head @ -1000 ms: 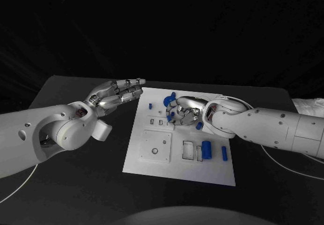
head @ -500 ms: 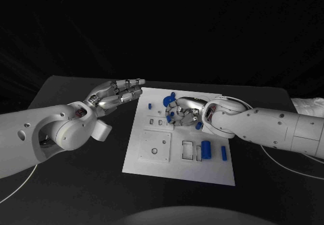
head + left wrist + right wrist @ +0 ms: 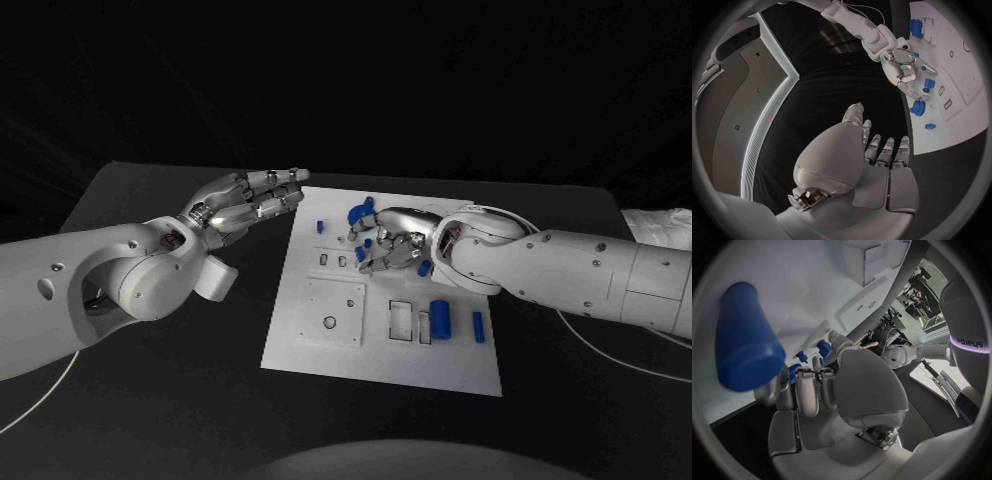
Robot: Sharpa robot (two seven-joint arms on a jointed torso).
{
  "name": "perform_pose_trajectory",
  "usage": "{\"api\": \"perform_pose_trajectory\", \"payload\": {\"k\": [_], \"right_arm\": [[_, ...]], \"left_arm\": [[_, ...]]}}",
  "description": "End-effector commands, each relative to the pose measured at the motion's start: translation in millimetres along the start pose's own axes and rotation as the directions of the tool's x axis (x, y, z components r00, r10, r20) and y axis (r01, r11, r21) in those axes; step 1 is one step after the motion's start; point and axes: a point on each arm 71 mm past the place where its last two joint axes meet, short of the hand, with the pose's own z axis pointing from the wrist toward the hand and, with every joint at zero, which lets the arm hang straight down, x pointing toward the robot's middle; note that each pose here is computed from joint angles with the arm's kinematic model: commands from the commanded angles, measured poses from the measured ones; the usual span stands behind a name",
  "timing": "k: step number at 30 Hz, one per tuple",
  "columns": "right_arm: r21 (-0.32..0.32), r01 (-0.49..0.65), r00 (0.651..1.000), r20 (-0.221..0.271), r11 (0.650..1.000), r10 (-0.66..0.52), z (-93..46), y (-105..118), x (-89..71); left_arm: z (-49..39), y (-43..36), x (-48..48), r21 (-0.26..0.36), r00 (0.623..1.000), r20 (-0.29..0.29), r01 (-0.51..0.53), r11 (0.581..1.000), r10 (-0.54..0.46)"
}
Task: Assemble the parts on the task board
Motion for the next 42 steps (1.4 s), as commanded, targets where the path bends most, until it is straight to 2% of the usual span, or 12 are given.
{"api": "perform_pose_trajectory", "payload": {"k": [1,8,10,20,25,31,34,37,40,42], "right_arm": [[-0.032,0.018,0.999,0.031,0.999,-0.017,-0.1,2,-1.9],[-0.083,0.036,0.99,0.139,0.996,-0.024,-4.2,4,-14.3],[-0.098,0.048,0.982,0.185,0.994,-0.029,-6.8,5,-26.0],[-0.142,0.061,0.947,0.321,0.988,-0.012,-30.4,10,-88.8],[-0.132,-0.034,0.929,0.361,0.991,0.08,-46.0,3,-112.8],[-0.105,-0.233,0.879,0.402,0.967,0.256,-64.3,-16,-127.1],[-0.086,-0.331,0.846,0.414,0.94,0.336,-74.3,-27,-130.3],[-0.071,-0.381,0.826,0.422,0.922,0.374,-82.2,-35,-130.6],[-0.053,-0.409,0.819,0.419,0.911,0.393,-86.4,-40,-127.5],[-0.031,-0.431,0.821,0.401,0.902,0.406,-87.6,-43,-121.5]], "left_arm": [[0.9,-0.8,2.1,0.007,1.0,-0.019,0.002,1.0,-0.002],[1.4,-0.9,1.7,0.01,1.0,-0.013,-0.001,1.0,0.001],[1.7,-1.1,1.2,0.014,1.0,-0.007,-0.009,1.0,0.009],[2.3,-1.9,-2.3,0.036,0.997,0.016,-0.071,0.997,0.071],[3.6,-1.3,-3.6,0.044,0.994,0.035,-0.105,0.994,0.103],[4.8,-2.9,-4.0,0.07,0.985,0.059,-0.163,0.984,0.159],[4.8,-7.5,-3.6,0.096,0.966,0.089,-0.25,0.964,0.241],[6.2,-17.1,-4.6,0.115,0.929,0.125,-0.362,0.925,0.348],[9.4,-25.6,-6.1,0.083,0.884,0.132,-0.462,0.883,0.45],[13.3,-32.0,-7.8,0.03,0.847,0.121,-0.525,0.851,0.518]]}}
